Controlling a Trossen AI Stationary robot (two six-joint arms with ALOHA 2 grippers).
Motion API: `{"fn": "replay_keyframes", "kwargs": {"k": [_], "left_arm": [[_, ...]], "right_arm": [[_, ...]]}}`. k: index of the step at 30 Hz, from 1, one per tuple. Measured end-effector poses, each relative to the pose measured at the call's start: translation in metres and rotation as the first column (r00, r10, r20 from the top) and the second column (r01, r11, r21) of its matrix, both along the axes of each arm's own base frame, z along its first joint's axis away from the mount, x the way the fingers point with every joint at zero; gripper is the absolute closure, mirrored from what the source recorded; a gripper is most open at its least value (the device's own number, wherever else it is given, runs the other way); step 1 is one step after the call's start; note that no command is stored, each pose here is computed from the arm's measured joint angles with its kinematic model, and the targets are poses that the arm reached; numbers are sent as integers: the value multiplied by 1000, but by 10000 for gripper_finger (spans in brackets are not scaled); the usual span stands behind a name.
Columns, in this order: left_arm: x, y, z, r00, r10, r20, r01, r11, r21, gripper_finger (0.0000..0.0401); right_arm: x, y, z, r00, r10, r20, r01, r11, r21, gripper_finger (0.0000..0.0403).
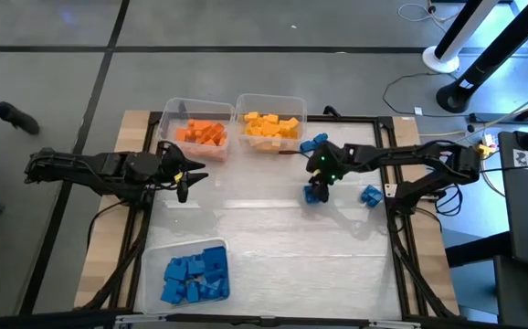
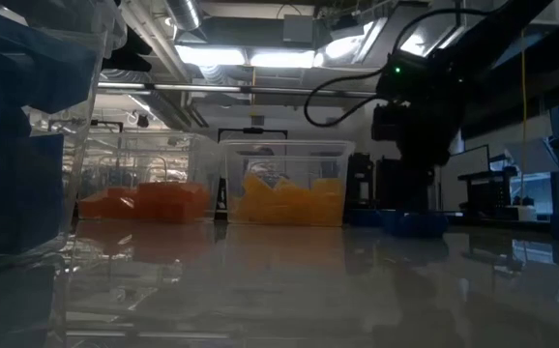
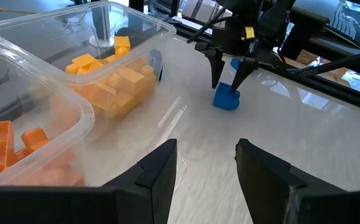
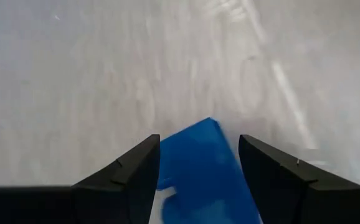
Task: Sort blocks
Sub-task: Put the blue game piece into the bottom transparent bin
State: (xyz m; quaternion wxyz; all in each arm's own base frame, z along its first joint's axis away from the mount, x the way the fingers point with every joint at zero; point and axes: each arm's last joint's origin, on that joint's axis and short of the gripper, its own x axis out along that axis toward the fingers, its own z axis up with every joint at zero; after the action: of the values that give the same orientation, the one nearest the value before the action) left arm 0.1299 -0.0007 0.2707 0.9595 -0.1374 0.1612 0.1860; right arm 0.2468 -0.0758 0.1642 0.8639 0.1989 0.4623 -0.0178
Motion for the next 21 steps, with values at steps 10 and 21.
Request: {"fn": "replay_keyframes", "kwargs": {"k": [10,21], "left_arm": [[0,0,0,1000,0,0,0,1000,0,251],[0,0,0,1000,-7,-6,7,1000,17,251]], "right_arm": [[-1,2,-1,981,194,-16,-194,967,-166,185],[-12,3,-6,954,255,-158,-286,930,-230,184]]}}
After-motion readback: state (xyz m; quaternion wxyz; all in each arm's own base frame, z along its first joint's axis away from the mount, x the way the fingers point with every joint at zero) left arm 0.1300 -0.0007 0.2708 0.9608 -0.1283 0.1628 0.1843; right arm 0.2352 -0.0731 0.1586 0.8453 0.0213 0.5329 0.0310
